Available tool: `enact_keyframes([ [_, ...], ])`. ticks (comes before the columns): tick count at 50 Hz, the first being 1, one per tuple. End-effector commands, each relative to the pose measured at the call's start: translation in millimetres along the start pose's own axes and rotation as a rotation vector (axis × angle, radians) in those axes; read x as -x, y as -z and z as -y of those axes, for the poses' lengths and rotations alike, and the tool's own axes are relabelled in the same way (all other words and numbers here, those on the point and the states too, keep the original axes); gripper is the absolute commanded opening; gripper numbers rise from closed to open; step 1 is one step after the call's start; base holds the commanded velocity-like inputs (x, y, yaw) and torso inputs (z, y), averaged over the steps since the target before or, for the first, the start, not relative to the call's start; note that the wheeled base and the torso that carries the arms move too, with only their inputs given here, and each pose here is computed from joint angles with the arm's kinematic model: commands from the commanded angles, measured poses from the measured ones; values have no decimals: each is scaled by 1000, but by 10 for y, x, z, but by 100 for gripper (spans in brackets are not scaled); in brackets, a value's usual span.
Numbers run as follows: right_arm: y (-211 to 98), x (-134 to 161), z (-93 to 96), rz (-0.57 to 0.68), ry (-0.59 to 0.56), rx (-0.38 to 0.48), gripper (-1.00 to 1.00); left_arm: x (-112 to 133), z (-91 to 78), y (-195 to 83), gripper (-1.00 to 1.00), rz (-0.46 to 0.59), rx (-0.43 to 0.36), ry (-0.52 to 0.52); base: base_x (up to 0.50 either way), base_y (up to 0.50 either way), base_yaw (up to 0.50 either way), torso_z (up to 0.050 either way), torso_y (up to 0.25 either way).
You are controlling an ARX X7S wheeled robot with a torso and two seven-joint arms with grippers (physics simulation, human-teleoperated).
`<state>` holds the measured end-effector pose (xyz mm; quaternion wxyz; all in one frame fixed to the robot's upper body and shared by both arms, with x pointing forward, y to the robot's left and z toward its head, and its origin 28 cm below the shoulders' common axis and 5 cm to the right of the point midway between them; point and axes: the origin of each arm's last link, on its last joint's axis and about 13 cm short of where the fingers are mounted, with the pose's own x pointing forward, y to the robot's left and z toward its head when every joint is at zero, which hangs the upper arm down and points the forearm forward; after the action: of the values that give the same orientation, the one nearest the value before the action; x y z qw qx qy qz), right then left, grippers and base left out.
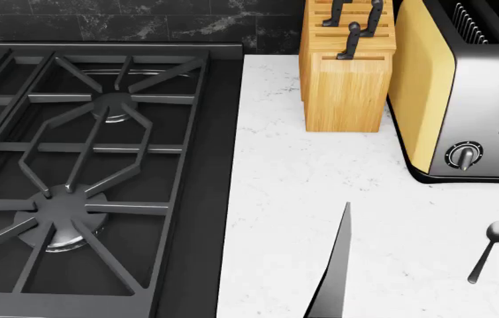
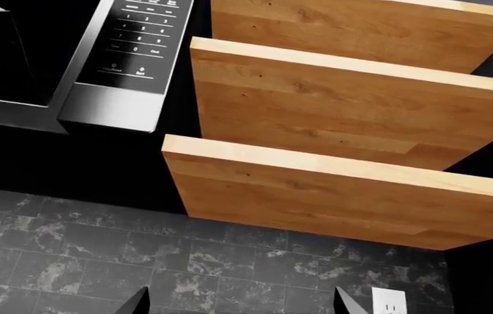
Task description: Open the microwave door
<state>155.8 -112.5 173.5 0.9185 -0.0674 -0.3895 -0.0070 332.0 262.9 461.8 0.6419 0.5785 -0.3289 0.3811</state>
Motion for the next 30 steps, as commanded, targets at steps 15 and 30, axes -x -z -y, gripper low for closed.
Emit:
enact_keyframes([
  [15,19,5,-4,-4,-1,3,100,-9,-99,312,100,-87,-43,-24,0,0,0,0,0],
  [30,11,7,-4,-2,-2,3,100,3,-156,465,100,-130,-88,-27,0,0,0,0,0],
])
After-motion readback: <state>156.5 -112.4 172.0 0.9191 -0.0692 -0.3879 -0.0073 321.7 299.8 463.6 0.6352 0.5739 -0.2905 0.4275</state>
